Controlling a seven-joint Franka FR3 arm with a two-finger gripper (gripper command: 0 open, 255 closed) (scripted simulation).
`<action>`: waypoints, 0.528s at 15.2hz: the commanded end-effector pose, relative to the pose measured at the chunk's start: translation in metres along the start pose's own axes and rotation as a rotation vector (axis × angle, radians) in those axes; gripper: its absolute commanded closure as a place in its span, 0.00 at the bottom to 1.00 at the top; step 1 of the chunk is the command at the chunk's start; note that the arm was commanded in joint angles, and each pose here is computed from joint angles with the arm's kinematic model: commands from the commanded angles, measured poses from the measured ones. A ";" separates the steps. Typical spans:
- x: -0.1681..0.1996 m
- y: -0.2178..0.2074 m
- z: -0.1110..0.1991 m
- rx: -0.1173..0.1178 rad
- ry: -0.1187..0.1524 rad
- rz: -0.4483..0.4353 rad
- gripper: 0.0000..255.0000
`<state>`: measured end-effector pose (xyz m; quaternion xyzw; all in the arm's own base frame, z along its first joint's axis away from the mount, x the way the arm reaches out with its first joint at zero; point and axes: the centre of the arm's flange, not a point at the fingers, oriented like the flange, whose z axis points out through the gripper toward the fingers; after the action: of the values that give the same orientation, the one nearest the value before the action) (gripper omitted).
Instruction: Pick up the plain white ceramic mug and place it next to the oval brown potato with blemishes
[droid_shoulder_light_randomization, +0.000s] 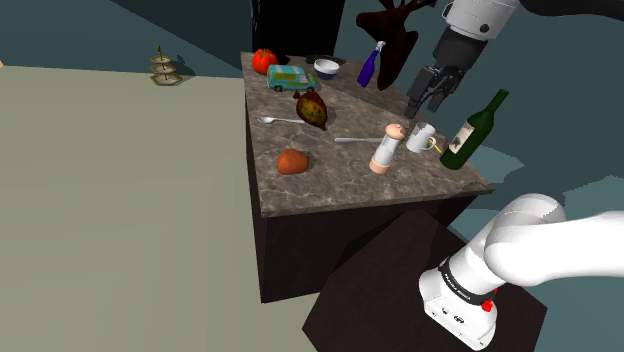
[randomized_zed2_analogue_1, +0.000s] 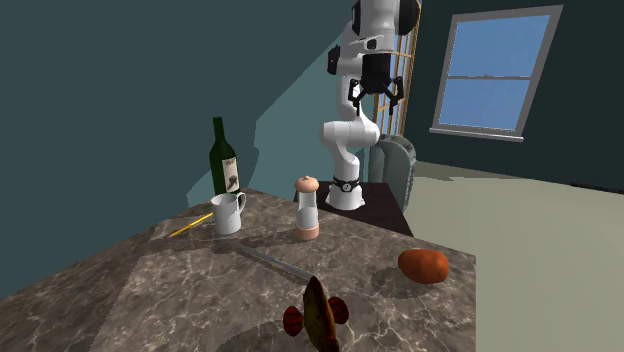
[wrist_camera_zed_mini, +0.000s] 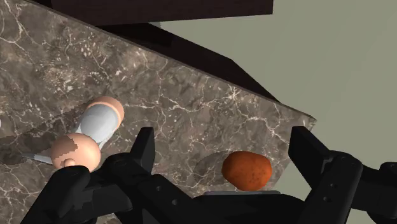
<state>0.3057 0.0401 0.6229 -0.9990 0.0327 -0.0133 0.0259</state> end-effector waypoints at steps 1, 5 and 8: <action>0.000 0.000 0.000 0.000 0.000 0.000 0.00; 0.012 0.045 0.024 -0.006 0.000 -0.008 0.00; 0.021 0.078 0.041 -0.010 0.000 -0.014 0.00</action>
<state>0.3184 -0.0261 0.5834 -0.9993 0.0276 -0.0128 0.0219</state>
